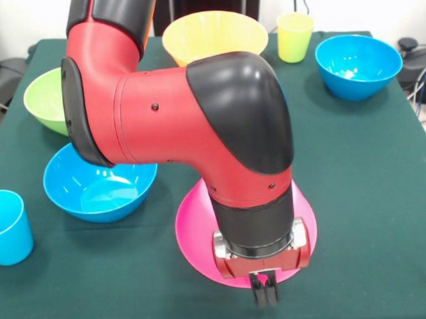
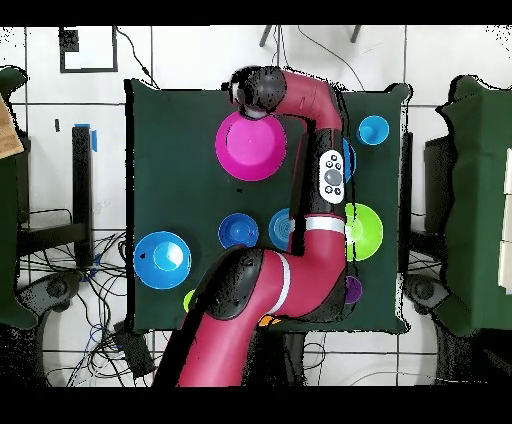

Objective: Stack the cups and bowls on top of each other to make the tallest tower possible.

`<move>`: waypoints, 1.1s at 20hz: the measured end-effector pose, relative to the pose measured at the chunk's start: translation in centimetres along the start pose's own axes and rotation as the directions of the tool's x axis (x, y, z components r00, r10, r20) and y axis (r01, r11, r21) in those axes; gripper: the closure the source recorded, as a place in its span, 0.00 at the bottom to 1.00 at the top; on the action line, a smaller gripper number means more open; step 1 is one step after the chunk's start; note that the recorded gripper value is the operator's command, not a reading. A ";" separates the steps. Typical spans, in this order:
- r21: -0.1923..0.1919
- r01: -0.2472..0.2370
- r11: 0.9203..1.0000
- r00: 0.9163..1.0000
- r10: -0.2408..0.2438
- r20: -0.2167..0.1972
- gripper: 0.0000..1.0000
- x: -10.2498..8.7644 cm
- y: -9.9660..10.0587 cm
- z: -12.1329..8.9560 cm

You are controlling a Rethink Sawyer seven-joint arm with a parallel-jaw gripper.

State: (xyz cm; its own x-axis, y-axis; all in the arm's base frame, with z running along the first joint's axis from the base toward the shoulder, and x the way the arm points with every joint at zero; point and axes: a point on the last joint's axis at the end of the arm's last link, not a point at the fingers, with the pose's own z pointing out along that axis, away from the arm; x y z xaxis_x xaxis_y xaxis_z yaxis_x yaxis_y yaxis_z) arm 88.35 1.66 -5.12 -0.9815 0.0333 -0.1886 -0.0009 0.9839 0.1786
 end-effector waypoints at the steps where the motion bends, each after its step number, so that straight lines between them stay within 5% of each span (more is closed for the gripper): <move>1: 0.000 0.000 1.000 1.000 0.000 -0.001 1.00 0.0 0.0 0.1; 14: -0.002 0.013 1.000 0.999 -0.013 -0.042 1.00 1.4 0.0 0.6; 22: -0.011 0.015 1.000 0.997 -0.015 -0.080 1.00 2.3 -1.3 -1.0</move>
State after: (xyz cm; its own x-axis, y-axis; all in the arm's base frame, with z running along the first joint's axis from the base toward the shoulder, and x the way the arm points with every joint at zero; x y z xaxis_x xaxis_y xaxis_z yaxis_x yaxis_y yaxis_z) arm 85.90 0.24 -4.84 -0.9935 0.0039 -0.1135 -0.0174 0.9823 0.1864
